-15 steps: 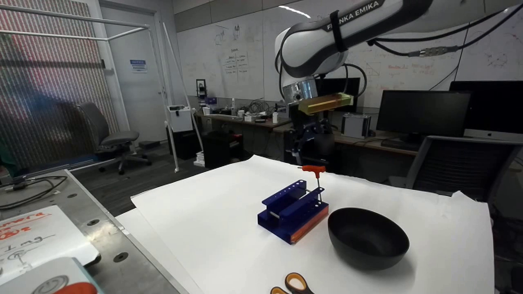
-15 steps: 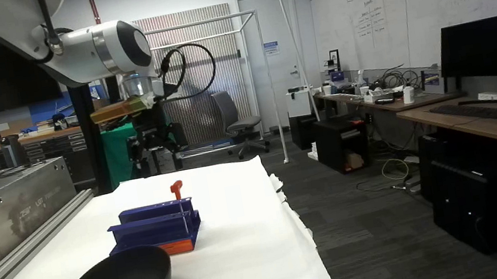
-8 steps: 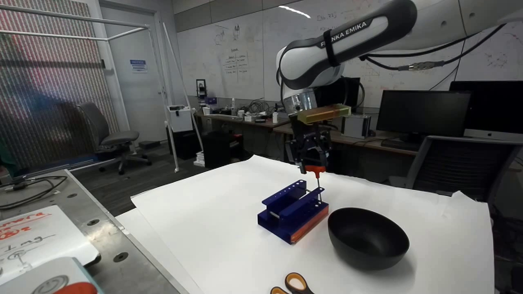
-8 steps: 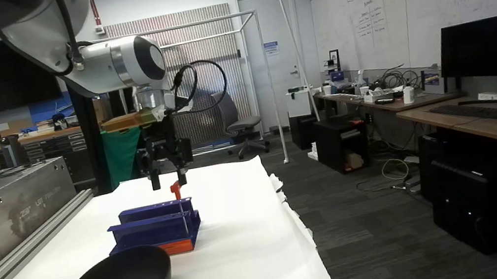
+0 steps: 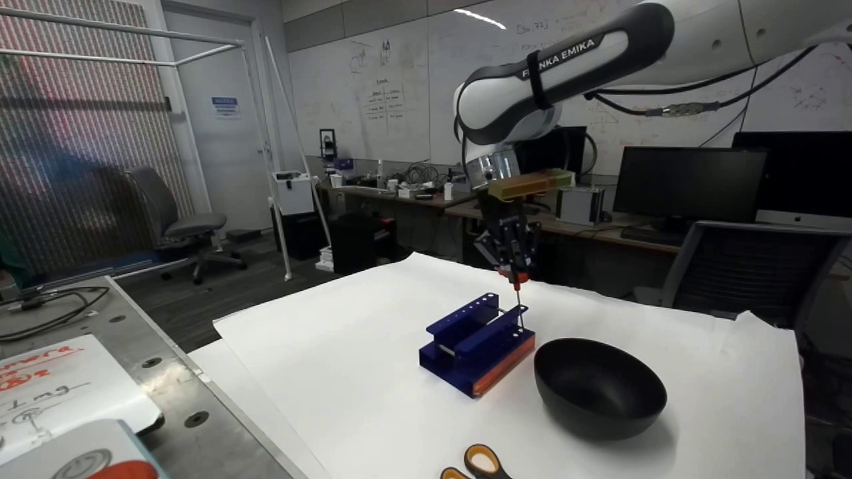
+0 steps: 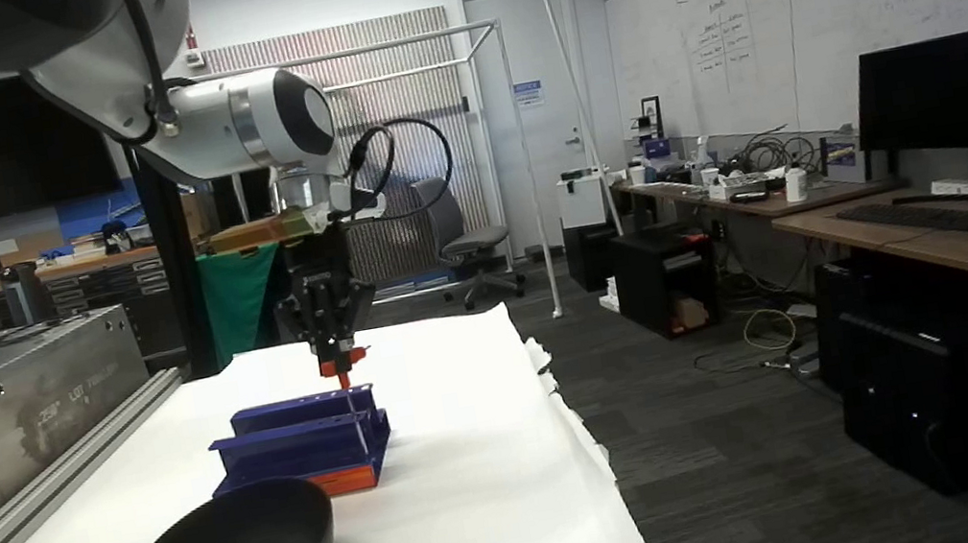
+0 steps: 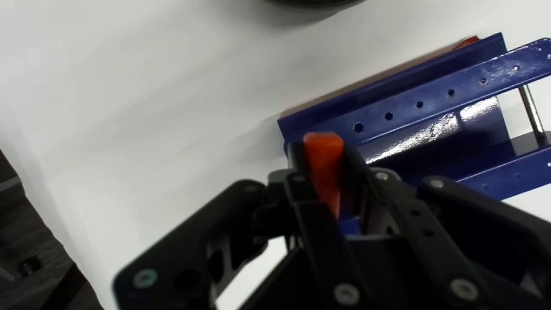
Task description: Put the red object in the bowl
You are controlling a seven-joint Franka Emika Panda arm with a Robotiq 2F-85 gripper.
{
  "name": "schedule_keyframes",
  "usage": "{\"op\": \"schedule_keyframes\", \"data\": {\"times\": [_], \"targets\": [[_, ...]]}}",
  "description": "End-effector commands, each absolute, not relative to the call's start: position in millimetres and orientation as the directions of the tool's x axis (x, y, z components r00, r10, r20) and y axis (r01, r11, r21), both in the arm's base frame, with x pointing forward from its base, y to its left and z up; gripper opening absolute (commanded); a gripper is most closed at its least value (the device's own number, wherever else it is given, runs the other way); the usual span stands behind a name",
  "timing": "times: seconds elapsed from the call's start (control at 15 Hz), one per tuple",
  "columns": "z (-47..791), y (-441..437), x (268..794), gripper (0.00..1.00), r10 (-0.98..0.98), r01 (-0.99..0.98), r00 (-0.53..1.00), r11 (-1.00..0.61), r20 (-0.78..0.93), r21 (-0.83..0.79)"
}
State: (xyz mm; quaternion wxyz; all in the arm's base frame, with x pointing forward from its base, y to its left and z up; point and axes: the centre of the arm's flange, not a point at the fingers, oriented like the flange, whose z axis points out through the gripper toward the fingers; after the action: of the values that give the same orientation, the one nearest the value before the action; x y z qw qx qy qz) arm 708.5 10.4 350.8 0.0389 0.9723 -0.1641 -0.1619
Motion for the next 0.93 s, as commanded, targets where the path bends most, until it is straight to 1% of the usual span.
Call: {"op": "schedule_keyframes", "data": {"times": [0.0, 0.27, 0.47, 0.6, 0.73, 0.87], "targets": [[376, 1, 706, 0.09, -0.358, -0.345, 0.884, -0.933, -0.3, 0.097], [437, -2, 672, 0.09, -0.39, -0.386, 0.884, -0.92, -0.259, 0.067], [477, -4, 642, 0.09, -0.509, -0.478, 0.814, -0.861, -0.281, 0.174], [487, -4, 622, 0.09, -0.541, -0.494, 0.746, -0.841, -0.388, 0.221], [481, -1, 610, 0.09, -0.512, -0.464, 0.698, -0.856, -0.501, 0.228], [461, 6, 608, 0.09, -0.463, -0.433, 0.653, -0.877, -0.599, 0.207]]}}
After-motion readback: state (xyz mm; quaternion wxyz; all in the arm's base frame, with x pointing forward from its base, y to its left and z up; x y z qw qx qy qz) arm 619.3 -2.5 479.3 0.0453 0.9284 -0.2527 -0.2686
